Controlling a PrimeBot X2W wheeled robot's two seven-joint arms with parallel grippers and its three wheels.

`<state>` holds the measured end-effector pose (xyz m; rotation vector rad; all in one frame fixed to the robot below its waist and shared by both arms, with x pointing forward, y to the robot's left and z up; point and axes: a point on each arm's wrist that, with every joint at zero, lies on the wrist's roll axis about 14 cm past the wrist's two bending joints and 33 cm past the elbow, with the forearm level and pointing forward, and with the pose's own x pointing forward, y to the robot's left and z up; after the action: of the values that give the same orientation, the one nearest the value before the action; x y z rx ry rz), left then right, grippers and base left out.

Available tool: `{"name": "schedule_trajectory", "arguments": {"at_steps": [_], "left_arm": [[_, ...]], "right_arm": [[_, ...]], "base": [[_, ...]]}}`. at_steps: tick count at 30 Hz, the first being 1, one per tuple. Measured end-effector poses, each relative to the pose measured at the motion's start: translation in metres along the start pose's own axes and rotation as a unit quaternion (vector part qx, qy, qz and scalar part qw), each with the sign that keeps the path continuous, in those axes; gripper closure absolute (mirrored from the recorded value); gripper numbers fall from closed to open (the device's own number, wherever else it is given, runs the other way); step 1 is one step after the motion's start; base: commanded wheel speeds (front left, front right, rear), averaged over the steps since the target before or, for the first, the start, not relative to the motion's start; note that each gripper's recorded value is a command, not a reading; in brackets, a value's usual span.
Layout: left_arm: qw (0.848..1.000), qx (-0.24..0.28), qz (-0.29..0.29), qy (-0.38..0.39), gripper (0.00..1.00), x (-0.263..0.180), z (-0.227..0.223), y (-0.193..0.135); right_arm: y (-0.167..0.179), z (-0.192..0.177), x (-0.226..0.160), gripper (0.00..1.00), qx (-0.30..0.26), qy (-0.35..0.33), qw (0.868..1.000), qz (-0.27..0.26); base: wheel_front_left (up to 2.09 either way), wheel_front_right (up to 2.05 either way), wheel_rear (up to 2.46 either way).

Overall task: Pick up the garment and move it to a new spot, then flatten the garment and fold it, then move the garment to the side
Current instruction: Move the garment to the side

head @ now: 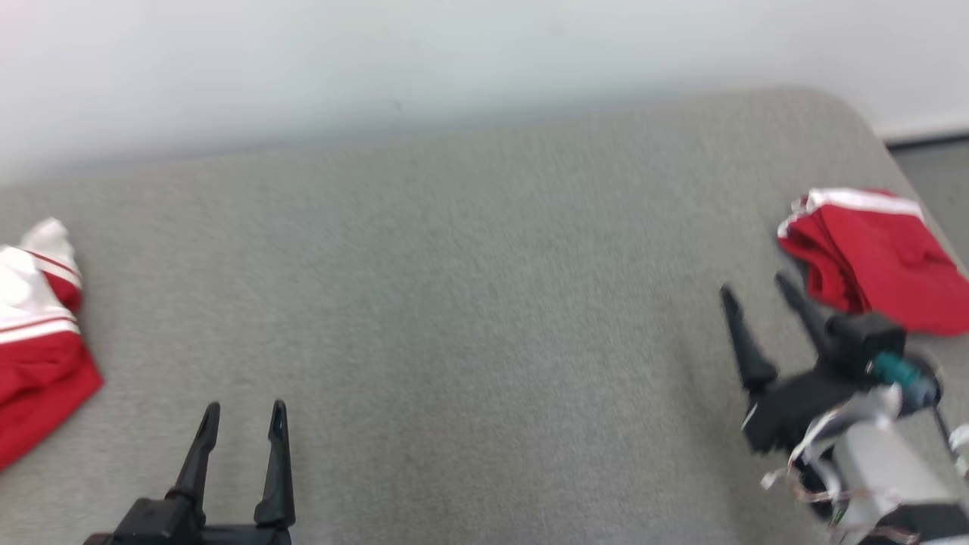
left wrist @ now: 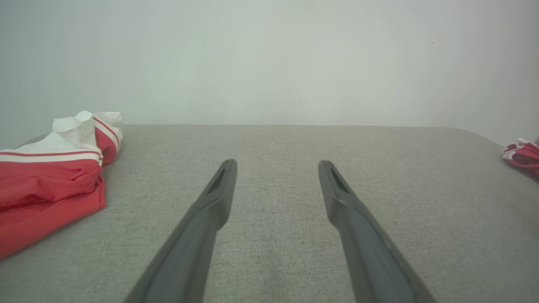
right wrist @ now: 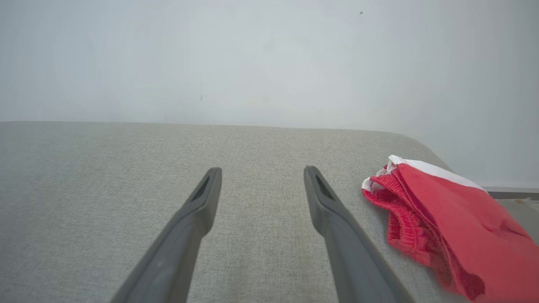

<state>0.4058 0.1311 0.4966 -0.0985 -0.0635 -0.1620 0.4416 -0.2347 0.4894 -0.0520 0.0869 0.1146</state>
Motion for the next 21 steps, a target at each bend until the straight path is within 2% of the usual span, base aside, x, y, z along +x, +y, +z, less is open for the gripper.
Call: {"name": "schedule_trajectory", "arguments": {"at_steps": [6, 15, 21], "left_arm": [[0.999, 0.008, 0.031, -0.022, 0.0, -0.027, 0.021, 0.019], [0.997, 0.01, 0.065, -0.037, 0.0, -0.062, 0.033, 0.038], [0.996, 0.007, 0.083, -0.028, 0.0, -0.079, 0.027, 0.046]], "right_arm": [[0.04, 0.009, -0.026, 0.0, 0.053, -0.037, 0.998, 0.02], [0.044, 0.015, -0.056, 0.0, 0.097, -0.07, 0.993, -0.013], [0.061, 0.016, -0.065, 0.0, 0.101, -0.07, 0.992, -0.001]], "base": [[0.0, 0.0, 0.0], [0.0, 0.0, 0.0], [0.0, 0.0, 0.0]]}}
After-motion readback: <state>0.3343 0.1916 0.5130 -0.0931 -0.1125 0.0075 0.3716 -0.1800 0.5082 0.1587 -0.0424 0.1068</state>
